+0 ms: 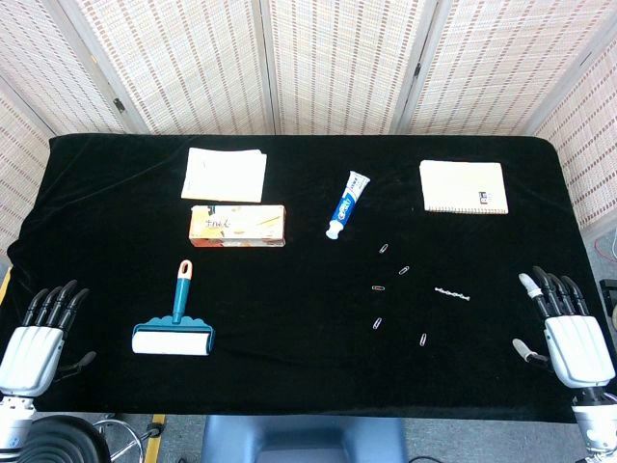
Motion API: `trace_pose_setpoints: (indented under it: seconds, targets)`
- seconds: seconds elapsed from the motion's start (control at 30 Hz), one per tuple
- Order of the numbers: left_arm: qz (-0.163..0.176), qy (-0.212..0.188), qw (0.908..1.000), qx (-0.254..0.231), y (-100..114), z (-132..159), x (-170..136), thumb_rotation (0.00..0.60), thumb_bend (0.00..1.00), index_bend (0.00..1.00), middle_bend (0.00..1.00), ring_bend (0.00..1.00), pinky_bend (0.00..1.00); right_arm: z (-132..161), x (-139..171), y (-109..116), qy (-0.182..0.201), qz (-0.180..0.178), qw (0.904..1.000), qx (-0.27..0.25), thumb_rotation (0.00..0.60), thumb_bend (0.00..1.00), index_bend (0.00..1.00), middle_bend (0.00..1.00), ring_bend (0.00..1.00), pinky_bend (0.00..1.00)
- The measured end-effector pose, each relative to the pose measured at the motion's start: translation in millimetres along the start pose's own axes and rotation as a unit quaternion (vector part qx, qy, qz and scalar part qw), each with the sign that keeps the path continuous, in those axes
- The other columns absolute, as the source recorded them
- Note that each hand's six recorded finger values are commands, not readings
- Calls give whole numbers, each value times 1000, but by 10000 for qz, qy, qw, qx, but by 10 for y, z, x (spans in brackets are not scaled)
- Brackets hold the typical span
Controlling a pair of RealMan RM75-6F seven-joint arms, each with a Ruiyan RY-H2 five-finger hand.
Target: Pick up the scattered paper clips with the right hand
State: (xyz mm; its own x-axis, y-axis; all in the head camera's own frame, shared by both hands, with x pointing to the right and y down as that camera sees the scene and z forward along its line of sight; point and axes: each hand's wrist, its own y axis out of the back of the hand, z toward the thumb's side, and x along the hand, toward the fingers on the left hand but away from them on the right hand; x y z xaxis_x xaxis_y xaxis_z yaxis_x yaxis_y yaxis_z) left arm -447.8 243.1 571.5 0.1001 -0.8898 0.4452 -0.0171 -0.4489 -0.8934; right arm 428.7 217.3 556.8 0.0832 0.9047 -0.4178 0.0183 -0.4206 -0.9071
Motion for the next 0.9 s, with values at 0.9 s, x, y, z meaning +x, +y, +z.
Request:
trace_pose_setpoints:
  seconds: [0.9]
  targets:
    - [-89,40,9997,-243,5,-82,51,600,225,0,0,0,15,173,-563,-42,-17,-188,9998,99,600,214,341,0,0,0]
